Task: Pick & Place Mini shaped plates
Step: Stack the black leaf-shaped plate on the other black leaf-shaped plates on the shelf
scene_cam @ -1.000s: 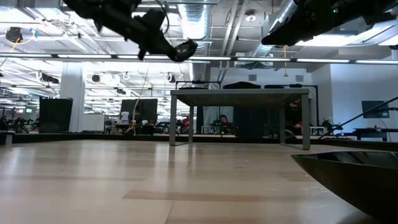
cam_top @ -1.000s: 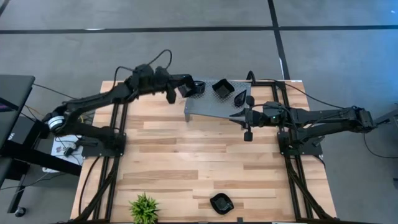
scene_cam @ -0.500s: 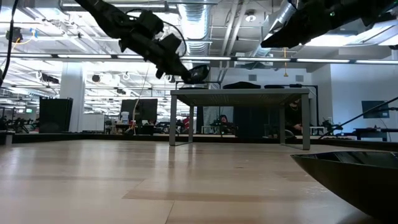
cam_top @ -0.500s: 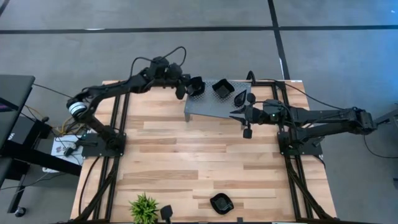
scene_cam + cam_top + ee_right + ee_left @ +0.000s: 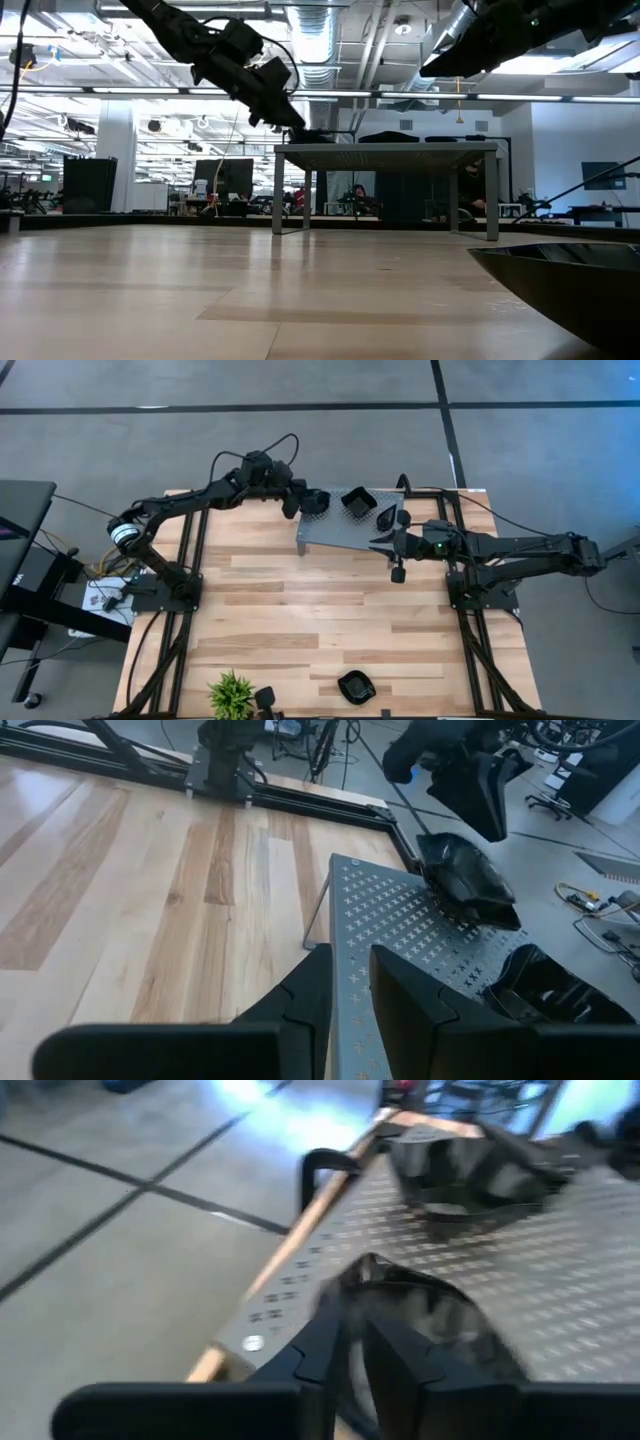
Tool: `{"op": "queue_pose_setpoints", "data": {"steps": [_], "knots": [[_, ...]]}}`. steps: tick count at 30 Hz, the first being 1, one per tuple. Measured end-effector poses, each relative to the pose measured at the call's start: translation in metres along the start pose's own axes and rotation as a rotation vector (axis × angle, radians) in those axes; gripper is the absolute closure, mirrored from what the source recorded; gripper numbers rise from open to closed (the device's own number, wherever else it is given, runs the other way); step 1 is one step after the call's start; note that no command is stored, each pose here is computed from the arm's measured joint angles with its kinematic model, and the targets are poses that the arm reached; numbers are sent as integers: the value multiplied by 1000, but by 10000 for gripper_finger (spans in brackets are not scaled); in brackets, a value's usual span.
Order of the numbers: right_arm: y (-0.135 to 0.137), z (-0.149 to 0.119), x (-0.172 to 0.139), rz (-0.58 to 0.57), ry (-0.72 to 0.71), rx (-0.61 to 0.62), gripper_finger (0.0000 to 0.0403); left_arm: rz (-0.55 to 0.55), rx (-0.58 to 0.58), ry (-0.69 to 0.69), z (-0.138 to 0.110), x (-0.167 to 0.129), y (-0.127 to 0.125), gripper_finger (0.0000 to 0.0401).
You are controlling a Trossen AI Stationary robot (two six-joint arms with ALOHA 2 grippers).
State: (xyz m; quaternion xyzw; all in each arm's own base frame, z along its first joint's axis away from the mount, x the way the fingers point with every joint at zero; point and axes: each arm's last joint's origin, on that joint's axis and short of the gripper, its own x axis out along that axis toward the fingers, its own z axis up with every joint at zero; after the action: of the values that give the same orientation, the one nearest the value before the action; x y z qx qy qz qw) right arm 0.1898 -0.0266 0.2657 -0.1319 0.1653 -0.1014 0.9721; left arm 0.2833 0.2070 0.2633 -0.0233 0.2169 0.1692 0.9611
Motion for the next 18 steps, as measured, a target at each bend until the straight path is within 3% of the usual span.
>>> {"op": "queue_pose_setpoints", "data": {"steps": [4, 8, 12, 18], "knots": [[0, 0, 0, 0, 0, 0, 337, 79, -11, 12, 0, 1, 1, 328], [0, 0, 0, 0, 0, 0, 337, -22, -28, -11, 5, 3, -19, 311], [0, 0, 0, 0, 0, 5, 337, -199, 28, -20, 9, 10, -67, 309], [0, 1, 0, 2, -5, 99, 337, -501, 205, -4, -5, 4, -175, 309]]}}
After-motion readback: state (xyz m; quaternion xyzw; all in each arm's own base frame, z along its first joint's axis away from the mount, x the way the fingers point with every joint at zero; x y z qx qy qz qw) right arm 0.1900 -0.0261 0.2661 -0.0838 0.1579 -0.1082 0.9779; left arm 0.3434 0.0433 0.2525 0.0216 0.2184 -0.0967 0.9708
